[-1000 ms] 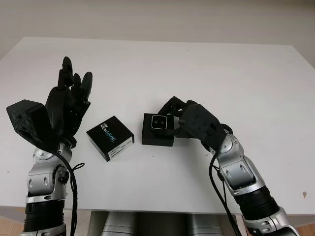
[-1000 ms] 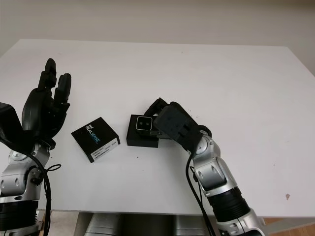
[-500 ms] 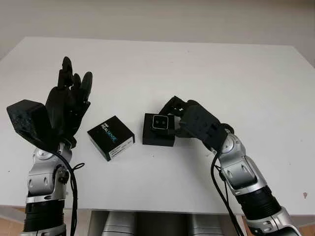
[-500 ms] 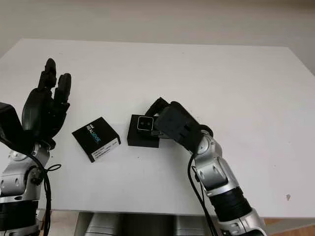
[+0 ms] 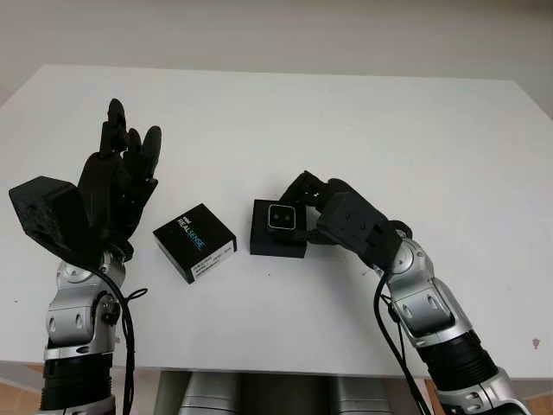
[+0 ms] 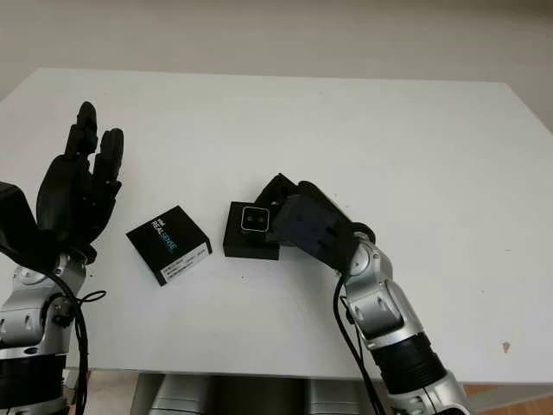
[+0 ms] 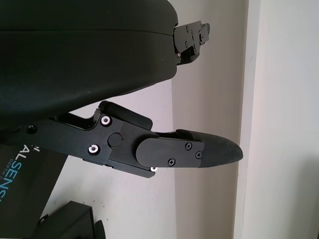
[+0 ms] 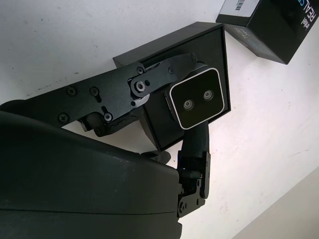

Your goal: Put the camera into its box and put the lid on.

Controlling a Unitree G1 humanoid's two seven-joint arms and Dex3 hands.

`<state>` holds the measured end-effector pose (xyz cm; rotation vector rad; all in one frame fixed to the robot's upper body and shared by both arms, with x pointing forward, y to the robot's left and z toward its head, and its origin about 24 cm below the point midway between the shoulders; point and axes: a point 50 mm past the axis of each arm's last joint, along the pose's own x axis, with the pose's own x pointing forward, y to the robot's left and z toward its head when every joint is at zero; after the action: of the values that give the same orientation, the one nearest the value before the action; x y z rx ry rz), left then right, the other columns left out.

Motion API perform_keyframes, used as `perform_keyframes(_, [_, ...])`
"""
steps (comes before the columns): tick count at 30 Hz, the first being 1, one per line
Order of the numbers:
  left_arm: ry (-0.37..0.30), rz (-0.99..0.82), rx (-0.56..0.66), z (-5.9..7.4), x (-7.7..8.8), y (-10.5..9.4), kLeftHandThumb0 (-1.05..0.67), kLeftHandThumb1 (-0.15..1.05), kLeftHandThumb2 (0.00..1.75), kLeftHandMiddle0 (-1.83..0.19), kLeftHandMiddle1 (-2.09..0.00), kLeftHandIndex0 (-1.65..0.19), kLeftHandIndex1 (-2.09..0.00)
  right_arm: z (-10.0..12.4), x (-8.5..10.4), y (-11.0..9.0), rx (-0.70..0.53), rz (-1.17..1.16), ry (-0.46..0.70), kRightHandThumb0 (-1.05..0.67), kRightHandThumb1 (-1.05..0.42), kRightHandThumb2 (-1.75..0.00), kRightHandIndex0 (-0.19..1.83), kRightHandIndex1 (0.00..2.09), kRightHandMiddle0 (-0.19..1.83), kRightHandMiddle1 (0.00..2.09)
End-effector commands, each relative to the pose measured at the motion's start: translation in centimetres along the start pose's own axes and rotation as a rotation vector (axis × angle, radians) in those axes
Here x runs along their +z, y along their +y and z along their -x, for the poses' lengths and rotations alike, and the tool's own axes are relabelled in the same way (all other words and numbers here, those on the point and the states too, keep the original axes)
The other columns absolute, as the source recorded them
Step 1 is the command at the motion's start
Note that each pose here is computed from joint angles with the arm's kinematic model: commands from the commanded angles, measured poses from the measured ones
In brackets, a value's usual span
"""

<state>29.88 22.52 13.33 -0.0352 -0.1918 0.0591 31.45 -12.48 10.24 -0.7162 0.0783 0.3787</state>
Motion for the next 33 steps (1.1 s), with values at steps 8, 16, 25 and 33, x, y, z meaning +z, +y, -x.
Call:
perform_keyframes(8, [-0.010,-0.005,0.005,0.3,0.4,0.2,-0.69,1.05,0.32,0.19,-0.01,0.19,-0.03,0.4,-1.0,0.4,0.029,0.037,0.019,-0.38,-0.94,-0.05,0.31,0.04,0.18,1.55])
perform_keyframes(16, [-0.007,-0.001,0.002,0.3,0.4,0.2,-0.69,1.05,0.32,0.19,0.00,0.19,-0.02,0.4,-1.0,0.3,0.004,0.060,0.014,-0.42,-0.92,-0.05,0.24,0.03,0.05,1.15])
perform_keyframes(25, [-0.003,-0.007,0.007,0.3,0.4,0.3,-0.70,1.05,0.33,0.19,-0.02,0.19,-0.03,0.7,-0.7,-0.2,-0.026,0.066,0.002,-0.42,-0.93,-0.05,0.18,0.03,0.08,0.95])
perform_keyframes(33, [-0.004,-0.006,0.006,0.3,0.3,0.3,-0.69,1.05,0.32,0.19,-0.04,0.18,-0.04,0.8,-0.6,-0.6,-0.083,0.056,-0.009,-0.43,-0.94,-0.06,0.21,0.06,0.12,1.12])
